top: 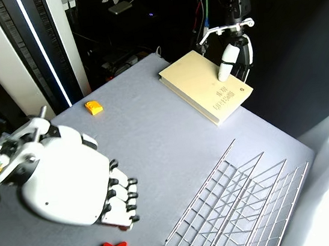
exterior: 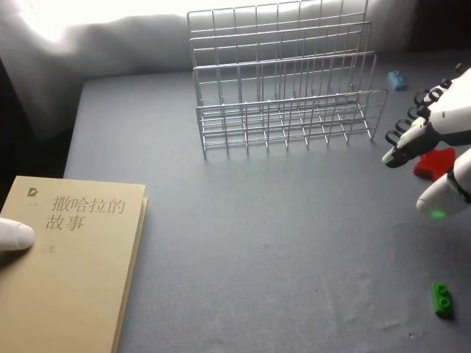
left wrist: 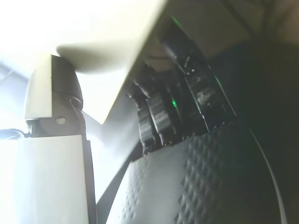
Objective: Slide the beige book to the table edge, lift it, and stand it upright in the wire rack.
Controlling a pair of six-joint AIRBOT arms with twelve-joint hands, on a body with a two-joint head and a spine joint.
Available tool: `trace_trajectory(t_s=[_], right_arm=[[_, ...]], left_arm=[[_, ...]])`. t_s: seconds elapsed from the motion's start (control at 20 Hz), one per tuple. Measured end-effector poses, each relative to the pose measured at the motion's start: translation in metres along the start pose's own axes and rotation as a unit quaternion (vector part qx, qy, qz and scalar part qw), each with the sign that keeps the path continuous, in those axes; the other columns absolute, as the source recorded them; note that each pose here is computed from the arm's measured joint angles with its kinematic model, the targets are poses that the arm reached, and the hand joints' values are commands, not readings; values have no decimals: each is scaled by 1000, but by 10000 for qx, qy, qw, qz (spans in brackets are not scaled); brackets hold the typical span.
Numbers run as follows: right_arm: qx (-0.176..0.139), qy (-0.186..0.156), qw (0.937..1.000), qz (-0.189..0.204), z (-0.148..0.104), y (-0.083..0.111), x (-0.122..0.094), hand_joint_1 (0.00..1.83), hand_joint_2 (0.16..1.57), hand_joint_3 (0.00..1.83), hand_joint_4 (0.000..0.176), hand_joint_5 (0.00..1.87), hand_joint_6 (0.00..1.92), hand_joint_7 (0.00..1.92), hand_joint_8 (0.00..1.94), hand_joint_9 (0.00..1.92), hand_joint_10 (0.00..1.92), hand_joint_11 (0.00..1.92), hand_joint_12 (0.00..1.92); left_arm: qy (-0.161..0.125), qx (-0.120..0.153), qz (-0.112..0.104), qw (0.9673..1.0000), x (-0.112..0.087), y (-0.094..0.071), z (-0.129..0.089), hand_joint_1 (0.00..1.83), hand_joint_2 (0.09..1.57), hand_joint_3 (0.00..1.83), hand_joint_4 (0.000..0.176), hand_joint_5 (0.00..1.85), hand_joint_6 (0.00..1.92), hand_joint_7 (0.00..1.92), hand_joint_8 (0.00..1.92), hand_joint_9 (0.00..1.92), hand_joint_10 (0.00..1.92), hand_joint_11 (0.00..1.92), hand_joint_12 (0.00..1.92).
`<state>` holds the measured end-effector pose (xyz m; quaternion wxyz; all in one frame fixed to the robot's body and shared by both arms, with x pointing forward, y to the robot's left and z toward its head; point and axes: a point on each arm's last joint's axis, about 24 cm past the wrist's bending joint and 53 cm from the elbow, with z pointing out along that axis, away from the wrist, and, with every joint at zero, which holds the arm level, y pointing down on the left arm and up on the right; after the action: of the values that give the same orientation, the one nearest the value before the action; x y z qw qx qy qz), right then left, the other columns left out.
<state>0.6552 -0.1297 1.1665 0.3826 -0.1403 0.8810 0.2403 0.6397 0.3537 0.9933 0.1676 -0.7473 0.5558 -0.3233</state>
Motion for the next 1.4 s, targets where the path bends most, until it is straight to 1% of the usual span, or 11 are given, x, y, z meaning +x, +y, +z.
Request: trace_trajectory(t_s=[0.2, 0.35, 0.45, 0.6, 0.75, 0.85, 0.95, 1.0, 1.05, 1.25, 1.4], right_arm=[[-64, -313, 9994, -124, 0, 3, -15, 126, 1145, 1, 0, 247, 0, 241, 0, 249, 0, 0, 803], [-60, -311, 9994, -120, 0, 3, -14, 129, 1149, 1, 0, 258, 2, 258, 4, 259, 3, 0, 783], [-45, -288, 9995, -121, 0, 2, -12, 116, 1148, 0, 0, 266, 4, 262, 3, 267, 4, 0, 815], [-30, -271, 9996, -36, 0, 0, -12, 129, 1148, 2, 0, 283, 2, 290, 6, 286, 5, 0, 874], [-34, -303, 9994, 187, 1, -1, -12, 126, 1154, 2, 0, 263, 0, 271, 1, 267, 1, 0, 817], [-26, -358, 9993, 102, 1, -2, -14, 150, 1146, 0, 0, 271, 2, 266, 2, 268, 2, 0, 829], [-45, -455, 9990, 25, 1, -1, -18, 158, 1149, 0, 0, 252, 1, 248, 1, 253, 1, 0, 791], [-32, -421, 9986, 312, 1, -3, -16, 172, 1141, 0, 0, 269, 5, 260, 4, 266, 4, 0, 816], [-13, -377, 9986, 371, 1, -5, -14, 172, 1141, 0, 0, 269, 5, 260, 4, 266, 4, 0, 816], [-5, -267, 9983, 509, 3, -4, -10, 182, 1131, 0, 0, 260, 3, 249, 3, 258, 2, 0, 814], [30, -304, 9984, 473, 2, -9, -12, 162, 1135, 0, 0, 251, 0, 244, 0, 251, 0, 0, 819]], left_arm=[[49, 53, -10, 10000, 5, -4, 0, 1499, 1121, 0, 0, 879, 979, 825, 1158, 890, 1250, 887, 1415], [103, 230, -48, 9997, 8, -21, -6, 1495, 1120, 0, 0, 900, 975, 818, 1146, 871, 1236, 913, 1414], [122, 377, -145, 9991, 9, -34, -14, 1481, 1195, 0, 0, 755, 1212, 665, 1294, 716, 1386, 749, 1575], [146, 546, -313, 9979, 10, -49, -22, 1481, 1203, 0, 0, 757, 1259, 646, 1295, 712, 1383, 694, 1598], [190, 648, -709, 9952, 10, -59, -27, 1479, 1210, 1, 0, 732, 1288, 633, 1330, 692, 1385, 696, 1616], [275, 777, -813, 9933, 17, -70, -29, 1477, 1209, 0, 0, 754, 1272, 627, 1307, 674, 1389, 717, 1602], [412, 917, -1056, 9893, 20, -85, -35, 1477, 1207, 0, 0, 746, 1279, 630, 1300, 682, 1381, 734, 1597], [351, 1019, -1456, 9835, 9, -96, -36, 1479, 1203, 0, 0, 760, 1276, 646, 1277, 710, 1336, 694, 1624], [344, 1039, -1504, 9825, 8, -98, -37, 1479, 1203, 0, 0, 760, 1276, 646, 1277, 710, 1336, 694, 1624], [249, 1199, -1476, 9814, 0, -110, -39, 1477, 1205, 0, 0, 764, 1270, 624, 1285, 691, 1363, 725, 1600], [16, 1708, -980, 9804, -4, -117, -37, 1478, 1212, 1, 0, 746, 1298, 612, 1322, 686, 1380, 696, 1613]])
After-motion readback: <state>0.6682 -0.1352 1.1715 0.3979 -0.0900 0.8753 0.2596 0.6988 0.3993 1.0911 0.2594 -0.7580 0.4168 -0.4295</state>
